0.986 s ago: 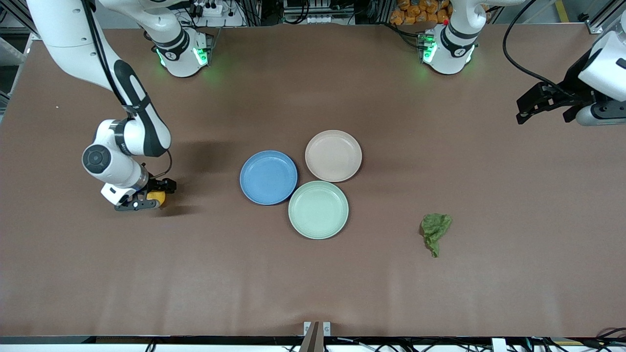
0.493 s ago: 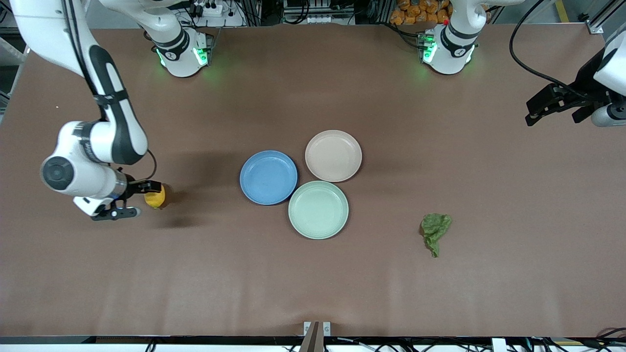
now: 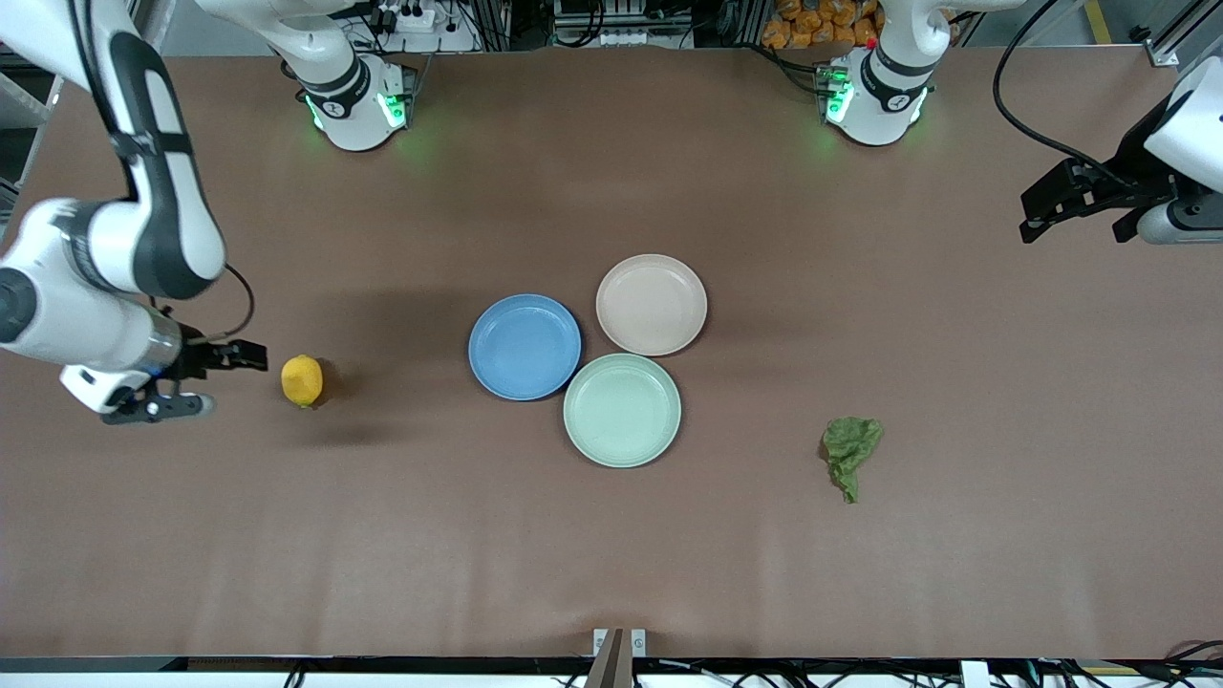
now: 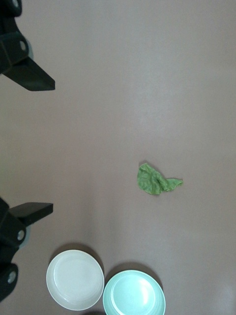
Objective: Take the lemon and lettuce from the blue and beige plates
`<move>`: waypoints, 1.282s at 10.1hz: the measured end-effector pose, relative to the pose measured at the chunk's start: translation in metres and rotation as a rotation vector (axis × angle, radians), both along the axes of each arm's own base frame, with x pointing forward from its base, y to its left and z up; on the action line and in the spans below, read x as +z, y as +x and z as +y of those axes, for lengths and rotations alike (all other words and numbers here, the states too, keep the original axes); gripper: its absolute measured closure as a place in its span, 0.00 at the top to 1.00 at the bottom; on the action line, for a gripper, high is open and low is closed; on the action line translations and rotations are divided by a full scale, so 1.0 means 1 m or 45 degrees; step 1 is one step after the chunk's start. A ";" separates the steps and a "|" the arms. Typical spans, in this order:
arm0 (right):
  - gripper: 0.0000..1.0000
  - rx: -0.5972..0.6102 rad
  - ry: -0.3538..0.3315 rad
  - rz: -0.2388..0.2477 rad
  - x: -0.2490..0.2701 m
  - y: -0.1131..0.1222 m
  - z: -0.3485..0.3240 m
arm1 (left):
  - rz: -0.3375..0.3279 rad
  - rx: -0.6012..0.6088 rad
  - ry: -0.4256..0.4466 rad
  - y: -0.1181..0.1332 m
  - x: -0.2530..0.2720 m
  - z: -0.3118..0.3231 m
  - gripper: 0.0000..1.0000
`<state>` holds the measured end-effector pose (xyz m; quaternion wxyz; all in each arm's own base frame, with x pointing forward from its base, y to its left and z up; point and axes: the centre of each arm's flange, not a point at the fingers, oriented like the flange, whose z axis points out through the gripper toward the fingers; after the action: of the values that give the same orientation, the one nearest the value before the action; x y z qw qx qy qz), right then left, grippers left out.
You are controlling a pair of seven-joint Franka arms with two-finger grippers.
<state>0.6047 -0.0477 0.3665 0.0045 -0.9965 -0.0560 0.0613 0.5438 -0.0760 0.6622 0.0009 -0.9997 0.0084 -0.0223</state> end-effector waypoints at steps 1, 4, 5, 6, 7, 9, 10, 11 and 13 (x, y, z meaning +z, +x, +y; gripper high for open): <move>1.00 -0.013 0.009 0.010 0.017 -0.004 -0.007 | 0.003 -0.004 0.000 0.000 0.000 -0.002 1.00; 1.00 -0.032 0.031 0.047 0.071 -0.004 -0.019 | 0.020 -0.022 0.003 -0.003 -0.002 -0.009 1.00; 1.00 -0.034 0.034 0.053 0.092 -0.003 -0.021 | 0.020 -0.022 0.002 -0.003 -0.002 -0.009 1.00; 1.00 -0.038 0.037 0.047 0.113 -0.003 -0.023 | 0.019 -0.023 0.002 -0.003 -0.002 -0.010 1.00; 1.00 -0.043 0.041 0.037 0.131 -0.006 -0.026 | 0.018 -0.023 0.002 -0.003 -0.001 -0.010 1.00; 1.00 -0.039 0.053 0.031 0.162 -0.021 -0.025 | 0.017 -0.023 0.001 -0.004 -0.001 -0.009 1.00; 1.00 -0.043 0.057 0.032 0.176 -0.030 -0.023 | 0.016 -0.022 0.001 -0.004 0.000 -0.009 1.00; 1.00 -0.057 0.057 0.033 0.189 -0.038 -0.020 | 0.015 -0.021 0.001 -0.004 0.000 -0.009 1.00; 1.00 -0.098 0.050 0.039 0.213 -0.045 -0.001 | 0.015 -0.020 0.000 -0.003 0.000 -0.008 1.00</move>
<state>0.5593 -0.0488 0.5794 0.0272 -0.9966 -0.0187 0.0753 0.5403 -0.0843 0.6622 0.0007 -0.9997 0.0163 -0.0163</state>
